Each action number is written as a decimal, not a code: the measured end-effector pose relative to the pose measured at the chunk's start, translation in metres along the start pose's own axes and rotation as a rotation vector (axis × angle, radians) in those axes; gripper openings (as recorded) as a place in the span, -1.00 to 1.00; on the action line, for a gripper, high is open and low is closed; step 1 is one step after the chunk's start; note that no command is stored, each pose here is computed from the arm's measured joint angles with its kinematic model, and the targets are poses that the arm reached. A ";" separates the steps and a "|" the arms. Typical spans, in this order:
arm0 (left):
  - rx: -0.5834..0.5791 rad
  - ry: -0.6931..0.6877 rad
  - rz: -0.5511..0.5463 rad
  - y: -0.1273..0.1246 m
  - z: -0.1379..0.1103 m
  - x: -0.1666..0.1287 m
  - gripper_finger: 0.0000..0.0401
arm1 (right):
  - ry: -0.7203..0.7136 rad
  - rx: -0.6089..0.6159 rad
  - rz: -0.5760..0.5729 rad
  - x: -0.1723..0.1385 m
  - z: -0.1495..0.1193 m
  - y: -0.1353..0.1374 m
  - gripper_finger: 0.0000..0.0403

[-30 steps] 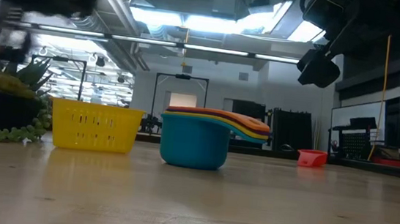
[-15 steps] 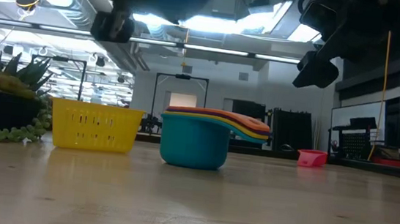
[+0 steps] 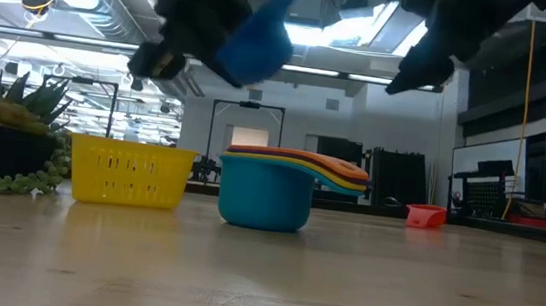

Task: Nest measuring cups in basket
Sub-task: Stack the blue measuring cup on top of the orange measuring cup, then stack the red measuring cup on top of the blue measuring cup

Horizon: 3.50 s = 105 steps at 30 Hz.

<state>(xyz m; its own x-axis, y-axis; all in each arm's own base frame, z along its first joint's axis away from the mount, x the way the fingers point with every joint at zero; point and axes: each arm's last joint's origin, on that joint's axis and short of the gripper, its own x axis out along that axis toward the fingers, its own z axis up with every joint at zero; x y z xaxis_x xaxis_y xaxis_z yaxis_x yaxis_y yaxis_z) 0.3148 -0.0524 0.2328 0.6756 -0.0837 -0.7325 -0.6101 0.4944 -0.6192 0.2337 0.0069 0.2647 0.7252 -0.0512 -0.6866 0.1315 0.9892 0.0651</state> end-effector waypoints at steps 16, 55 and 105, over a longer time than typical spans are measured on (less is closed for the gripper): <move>-0.050 0.082 -0.003 0.016 0.016 0.043 -0.94 | 0.025 -0.018 -0.074 -0.002 -0.002 -0.002 0.68; 0.044 0.084 0.007 0.016 0.015 0.039 -0.60 | 0.079 0.032 -0.085 -0.002 -0.007 -0.003 0.68; 0.806 -0.191 -0.021 -0.026 -0.036 -0.023 -0.59 | 0.224 0.531 -0.567 -0.028 -0.034 -0.141 0.68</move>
<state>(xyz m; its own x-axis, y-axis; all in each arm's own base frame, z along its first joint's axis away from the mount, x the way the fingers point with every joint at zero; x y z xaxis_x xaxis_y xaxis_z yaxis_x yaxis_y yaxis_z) 0.2998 -0.0948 0.2559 0.7867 0.0130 -0.6171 -0.1621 0.9691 -0.1861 0.1719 -0.1263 0.2503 0.3063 -0.4409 -0.8436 0.7831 0.6206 -0.0400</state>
